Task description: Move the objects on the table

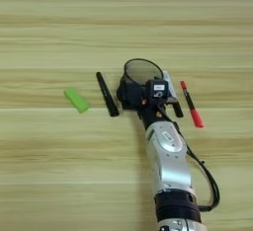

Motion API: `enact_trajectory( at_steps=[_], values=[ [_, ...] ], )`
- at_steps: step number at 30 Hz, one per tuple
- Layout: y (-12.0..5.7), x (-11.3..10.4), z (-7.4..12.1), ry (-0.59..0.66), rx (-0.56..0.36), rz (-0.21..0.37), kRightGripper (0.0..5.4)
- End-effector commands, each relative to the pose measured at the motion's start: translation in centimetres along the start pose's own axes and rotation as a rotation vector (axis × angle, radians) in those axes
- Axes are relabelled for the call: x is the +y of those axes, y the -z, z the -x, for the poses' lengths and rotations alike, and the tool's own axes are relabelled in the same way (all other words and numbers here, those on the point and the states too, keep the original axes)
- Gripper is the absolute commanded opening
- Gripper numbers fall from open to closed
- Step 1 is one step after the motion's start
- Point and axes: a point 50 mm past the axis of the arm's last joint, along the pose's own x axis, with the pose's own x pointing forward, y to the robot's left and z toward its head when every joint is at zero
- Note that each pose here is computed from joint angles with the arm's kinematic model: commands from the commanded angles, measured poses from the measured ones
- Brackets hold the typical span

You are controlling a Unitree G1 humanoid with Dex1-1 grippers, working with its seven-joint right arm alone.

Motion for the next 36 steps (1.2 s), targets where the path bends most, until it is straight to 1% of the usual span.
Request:
enact_trajectory(
  at_steps=[1, 12, 16, 22, 25, 32, 34, 36],
  values=[
    [-2.3, 0.0, -0.9, -0.005, -0.087, 0.039, 5.38],
    [-2.6, -0.3, -0.4, 0.004, -0.103, 0.045, 5.38],
    [-2.6, -0.6, 0.2, 0.017, -0.107, 0.046, 5.38],
    [-2.7, -1.0, 2.2, 0.049, -0.111, 0.039, 5.38],
    [-2.6, -0.9, 3.3, 0.058, -0.099, 0.034, 5.38],
    [-1.8, -0.3, 5.5, 0.064, -0.047, 0.026, 5.38],
    [-1.7, -0.3, 6.0, 0.081, -0.043, 0.036, 5.38],
    [-1.6, -0.4, 6.2, 0.099, -0.036, 0.033, 5.38]
  ],
)
